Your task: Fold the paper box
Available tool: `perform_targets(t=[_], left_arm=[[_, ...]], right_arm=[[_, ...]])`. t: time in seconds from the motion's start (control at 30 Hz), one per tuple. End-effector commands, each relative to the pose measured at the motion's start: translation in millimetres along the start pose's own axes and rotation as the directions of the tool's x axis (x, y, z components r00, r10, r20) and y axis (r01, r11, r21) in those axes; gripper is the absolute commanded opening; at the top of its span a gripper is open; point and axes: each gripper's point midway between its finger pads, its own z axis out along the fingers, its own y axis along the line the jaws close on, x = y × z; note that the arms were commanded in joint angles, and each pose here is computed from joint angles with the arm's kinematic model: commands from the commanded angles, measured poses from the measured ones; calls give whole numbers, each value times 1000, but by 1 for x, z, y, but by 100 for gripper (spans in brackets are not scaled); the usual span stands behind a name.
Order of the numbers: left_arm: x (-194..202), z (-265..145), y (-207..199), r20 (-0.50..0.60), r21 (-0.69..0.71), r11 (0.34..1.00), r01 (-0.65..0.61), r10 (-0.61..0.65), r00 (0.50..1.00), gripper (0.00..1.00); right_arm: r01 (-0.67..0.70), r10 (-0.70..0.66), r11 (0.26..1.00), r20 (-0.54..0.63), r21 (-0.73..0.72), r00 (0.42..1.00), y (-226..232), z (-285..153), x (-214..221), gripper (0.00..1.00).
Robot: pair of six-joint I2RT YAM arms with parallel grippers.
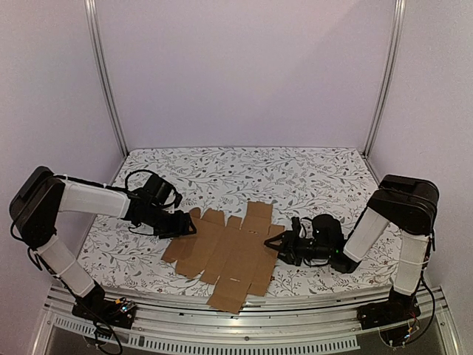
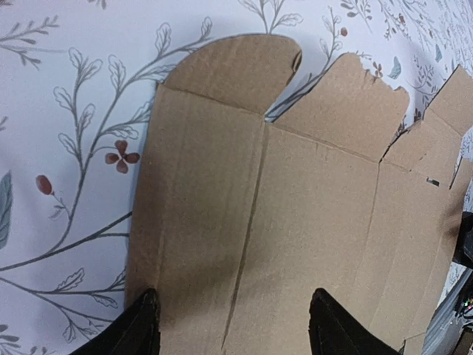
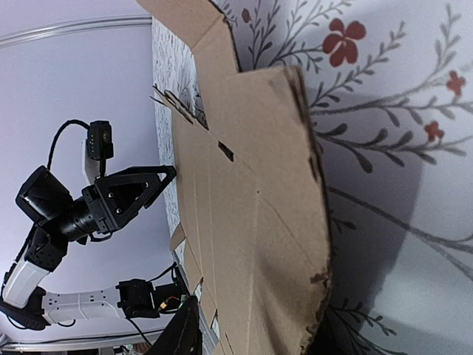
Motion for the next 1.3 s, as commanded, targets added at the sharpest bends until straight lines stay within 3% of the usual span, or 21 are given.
perform_targets(t=[0.0, 0.3, 0.43, 0.77, 1.27], left_arm=[[36, 9, 26, -111, -91, 995, 29, -39, 993, 68], [35, 10, 25, -113, -89, 996, 29, -39, 993, 67], [35, 10, 25, -112, -88, 996, 29, -38, 993, 67], [22, -8, 13, -73, -68, 998, 8, -13, 997, 67], [-40, -120, -34, 176, -30, 996, -81, 85, 981, 83]], right_arm=[[-34, 33, 999, 12, 40, 999, -21, -3, 4, 35], [-62, 62, 998, 23, 18, 998, -26, -4, 4, 21], [-72, 72, 997, 22, -20, 997, -21, -2, 3, 1], [-59, 60, 997, 9, -49, 998, -7, 2, 2, 0], [200, -193, 977, -98, 71, 976, 55, 1, -10, 0]])
